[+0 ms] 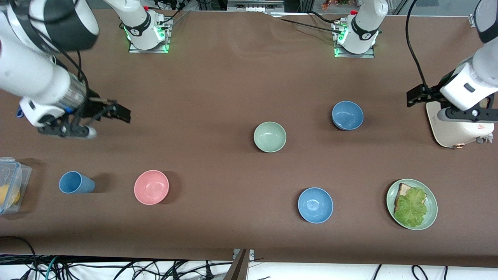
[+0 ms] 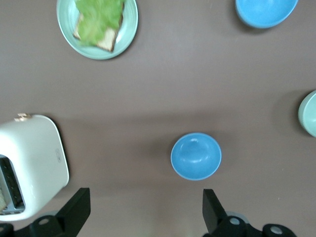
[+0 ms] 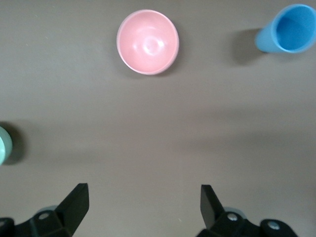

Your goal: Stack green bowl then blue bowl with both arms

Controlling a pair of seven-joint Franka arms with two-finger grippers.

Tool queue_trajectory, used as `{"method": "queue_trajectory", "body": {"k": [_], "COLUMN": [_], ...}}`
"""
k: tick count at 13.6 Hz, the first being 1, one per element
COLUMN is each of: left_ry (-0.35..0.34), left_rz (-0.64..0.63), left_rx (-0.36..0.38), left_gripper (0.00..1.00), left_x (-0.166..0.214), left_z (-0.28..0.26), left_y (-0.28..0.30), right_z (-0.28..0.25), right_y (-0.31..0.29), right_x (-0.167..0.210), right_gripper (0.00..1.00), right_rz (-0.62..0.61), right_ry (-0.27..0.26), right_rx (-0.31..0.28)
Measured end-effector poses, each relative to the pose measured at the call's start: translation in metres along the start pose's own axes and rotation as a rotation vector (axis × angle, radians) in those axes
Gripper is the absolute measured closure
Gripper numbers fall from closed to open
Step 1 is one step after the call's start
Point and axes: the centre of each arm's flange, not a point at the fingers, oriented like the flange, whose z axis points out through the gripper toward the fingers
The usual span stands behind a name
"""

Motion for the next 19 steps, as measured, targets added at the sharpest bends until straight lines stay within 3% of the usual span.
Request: {"method": "queue_trajectory", "body": {"k": [2,4,7,14,18,19], "left_ry": [-0.064,-0.074,-0.098,0.056,0.07,0.068], "left_rz": [0.003,0.048,0.114,0.371,0.432,0.437], "left_rx": [-0.004,-0.009,-0.014,-0.013,-0.015,-0.017], "left_gripper": [0.0,0.0,0.0,0.0,0.06,0.14], "left_x": [0.022,0.043,0.042,-0.036,-0.053,-0.053], "left_z": [0.039,0.077,0.134,0.313,0.35,0.353], "left_y": [0.0,0.001,0.008,0.016,0.019,0.02], "right_z": [-0.016,-0.018,-0.014,-0.018,-0.013,-0.013], "right_y": [0.022,0.04,0.055,0.055,0.059,0.061], "right_x": [-0.021,-0.021,-0.016,-0.016,-0.012,-0.012], "right_gripper": [0.0,0.0,0.0,0.0,0.0,0.0], "right_rz": [0.002,-0.003,0.001,-0.004,0.004,0.007], "right_ry": [0.011,0.012,0.003,0.012,0.004,0.004], "right_rx": [-0.007,-0.007,-0.007,-0.005,-0.006,-0.005]}}
